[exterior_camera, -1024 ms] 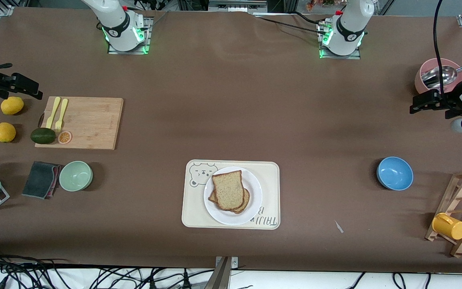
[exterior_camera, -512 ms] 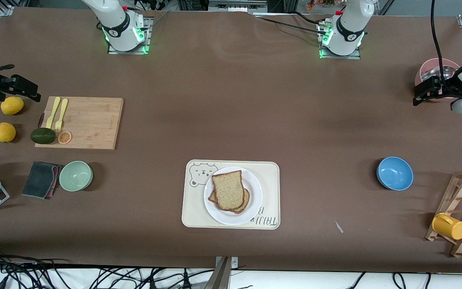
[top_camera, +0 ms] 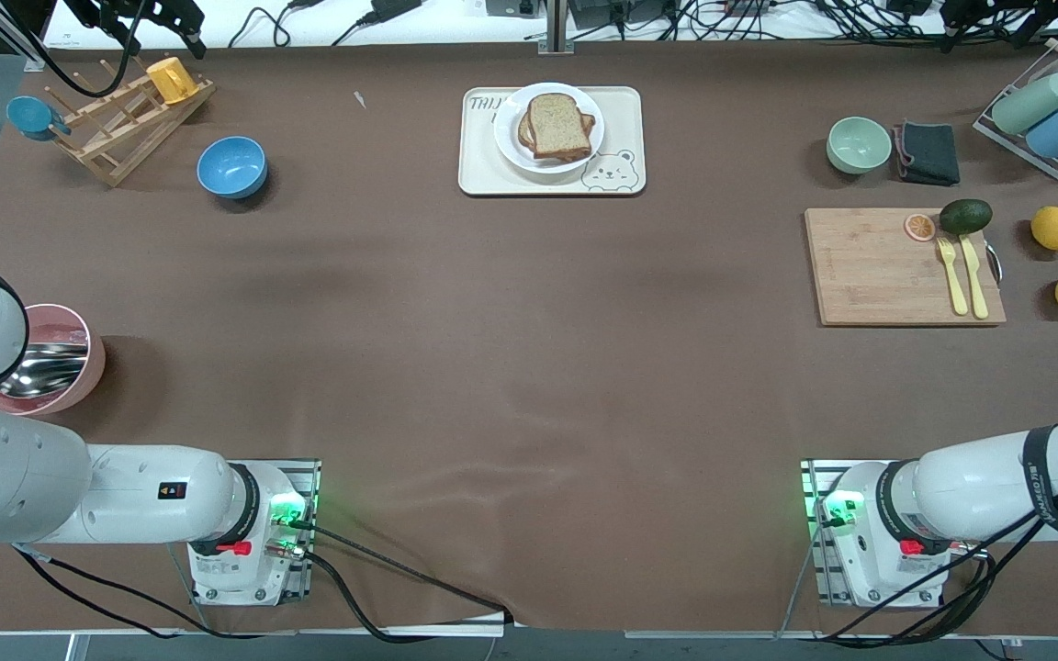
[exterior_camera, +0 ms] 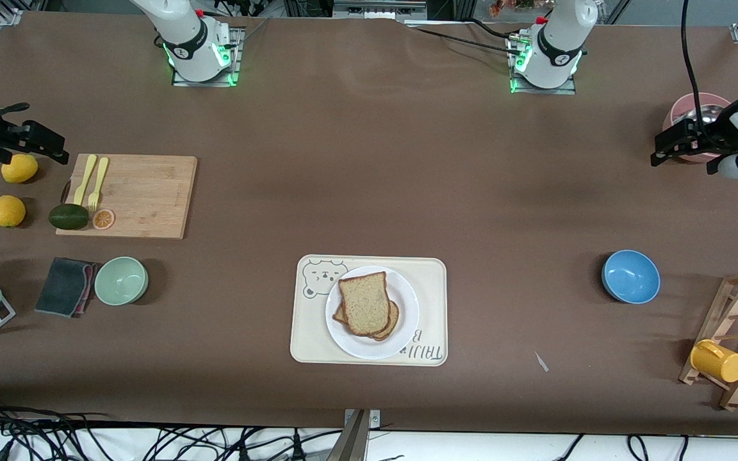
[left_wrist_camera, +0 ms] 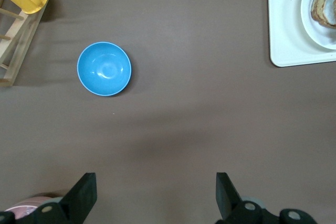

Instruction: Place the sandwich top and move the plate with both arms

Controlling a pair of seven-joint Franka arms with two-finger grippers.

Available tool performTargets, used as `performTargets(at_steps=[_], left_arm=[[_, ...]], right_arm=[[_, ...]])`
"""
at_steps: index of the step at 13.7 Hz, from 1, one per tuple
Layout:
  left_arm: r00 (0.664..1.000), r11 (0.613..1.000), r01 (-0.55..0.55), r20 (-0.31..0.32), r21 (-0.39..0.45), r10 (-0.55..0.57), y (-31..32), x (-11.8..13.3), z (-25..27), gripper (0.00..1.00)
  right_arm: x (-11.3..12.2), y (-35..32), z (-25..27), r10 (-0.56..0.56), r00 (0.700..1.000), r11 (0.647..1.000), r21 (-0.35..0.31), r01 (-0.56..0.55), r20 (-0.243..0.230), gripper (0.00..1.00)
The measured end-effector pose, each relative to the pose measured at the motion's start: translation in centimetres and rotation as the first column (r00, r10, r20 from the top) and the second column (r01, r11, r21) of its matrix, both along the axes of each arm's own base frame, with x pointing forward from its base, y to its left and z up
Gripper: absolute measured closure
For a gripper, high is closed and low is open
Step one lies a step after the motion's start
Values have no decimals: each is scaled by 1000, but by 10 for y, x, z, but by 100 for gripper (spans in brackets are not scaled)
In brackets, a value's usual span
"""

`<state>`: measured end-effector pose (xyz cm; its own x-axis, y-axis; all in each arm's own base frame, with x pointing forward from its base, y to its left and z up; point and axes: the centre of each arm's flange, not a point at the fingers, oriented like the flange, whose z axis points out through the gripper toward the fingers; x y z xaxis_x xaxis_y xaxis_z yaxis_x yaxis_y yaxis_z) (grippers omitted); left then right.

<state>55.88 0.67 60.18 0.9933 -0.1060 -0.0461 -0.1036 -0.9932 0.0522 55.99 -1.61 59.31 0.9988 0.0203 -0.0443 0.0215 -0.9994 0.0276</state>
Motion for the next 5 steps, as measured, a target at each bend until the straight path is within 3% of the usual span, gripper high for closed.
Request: performTargets(at_steps=[5], left_arm=[[1000, 1000, 7, -3, 2, -7, -4, 0, -1, 0]], right_arm=[[0, 1, 0, 1, 1000, 1000, 2, -1, 0, 0]])
